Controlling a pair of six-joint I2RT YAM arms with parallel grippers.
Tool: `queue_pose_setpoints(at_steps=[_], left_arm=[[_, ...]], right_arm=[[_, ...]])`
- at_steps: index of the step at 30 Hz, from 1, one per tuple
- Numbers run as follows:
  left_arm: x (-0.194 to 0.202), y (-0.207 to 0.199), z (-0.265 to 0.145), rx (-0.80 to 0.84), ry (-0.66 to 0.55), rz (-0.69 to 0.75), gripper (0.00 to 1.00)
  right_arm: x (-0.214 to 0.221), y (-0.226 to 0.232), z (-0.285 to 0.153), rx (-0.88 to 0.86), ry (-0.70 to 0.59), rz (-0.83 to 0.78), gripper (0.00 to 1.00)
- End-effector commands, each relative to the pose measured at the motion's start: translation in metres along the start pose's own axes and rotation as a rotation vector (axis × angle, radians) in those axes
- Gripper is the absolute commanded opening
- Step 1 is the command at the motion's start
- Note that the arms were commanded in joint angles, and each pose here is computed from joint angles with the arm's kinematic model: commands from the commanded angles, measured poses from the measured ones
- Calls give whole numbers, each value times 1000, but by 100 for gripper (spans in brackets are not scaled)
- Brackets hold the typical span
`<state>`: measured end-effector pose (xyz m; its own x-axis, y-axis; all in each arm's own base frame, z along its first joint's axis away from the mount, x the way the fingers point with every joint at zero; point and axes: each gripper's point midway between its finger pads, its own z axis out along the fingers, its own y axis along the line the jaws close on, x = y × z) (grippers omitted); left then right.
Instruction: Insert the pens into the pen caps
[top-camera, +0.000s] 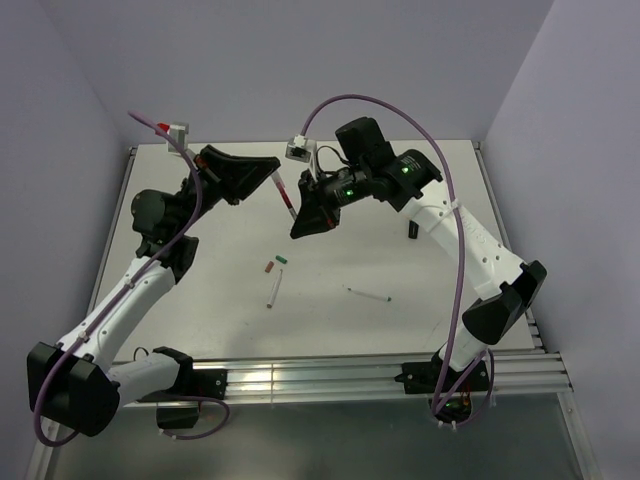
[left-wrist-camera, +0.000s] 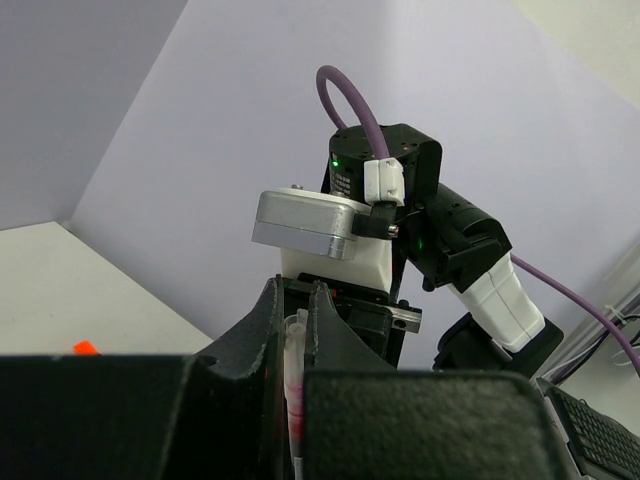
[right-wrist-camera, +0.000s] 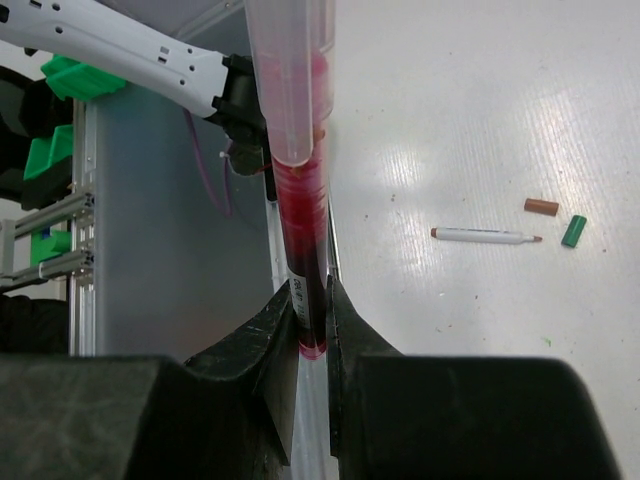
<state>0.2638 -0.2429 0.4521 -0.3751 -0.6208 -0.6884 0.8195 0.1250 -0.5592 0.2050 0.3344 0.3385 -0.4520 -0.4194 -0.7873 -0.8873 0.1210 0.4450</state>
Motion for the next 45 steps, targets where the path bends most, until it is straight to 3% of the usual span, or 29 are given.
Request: queue_pose_setpoints(at_steps=[1,6,11,19,20,35,37,38,40,41,44,45], left_arm=[[34,-5,-5,36,173,-82,0],[32,-3,-4,30,167,-85,0],[31,2,-4,7,165,-89,0],[23,20,-7,-43,130,-130,0],[21,22,-6,-44,124,-127,0],[-14,22,2,-24,55,-82,0],[-12,23,2,-26,61,-87,0],[-10,24,1,-27,68,-93,0],[-8,25,-1,-32,70,-100,0],[-6,26,-2,-32,75,-103,0],[-4,26,-3,-31,78,-105,0],[-4,25,-3,-29,77,-108,0]], right_arm=[[-51,13,-11,-26,-175,-193,0],[-52,13,-11,-23,-177,-188,17],[-50,8,-8,-19,-170,-167,20],[-41,-1,-8,-32,-157,-124,11],[-39,-2,-7,-35,-153,-123,0],[-30,-1,-2,-69,-138,-97,0],[-32,-2,-3,-57,-142,-97,8],[-33,-2,-4,-55,-145,-101,19],[-36,-3,-5,-45,-151,-98,30],[-37,-3,-6,-42,-153,-97,42],[-40,-3,-7,-39,-158,-91,57],[-40,-4,-6,-38,-158,-86,58]])
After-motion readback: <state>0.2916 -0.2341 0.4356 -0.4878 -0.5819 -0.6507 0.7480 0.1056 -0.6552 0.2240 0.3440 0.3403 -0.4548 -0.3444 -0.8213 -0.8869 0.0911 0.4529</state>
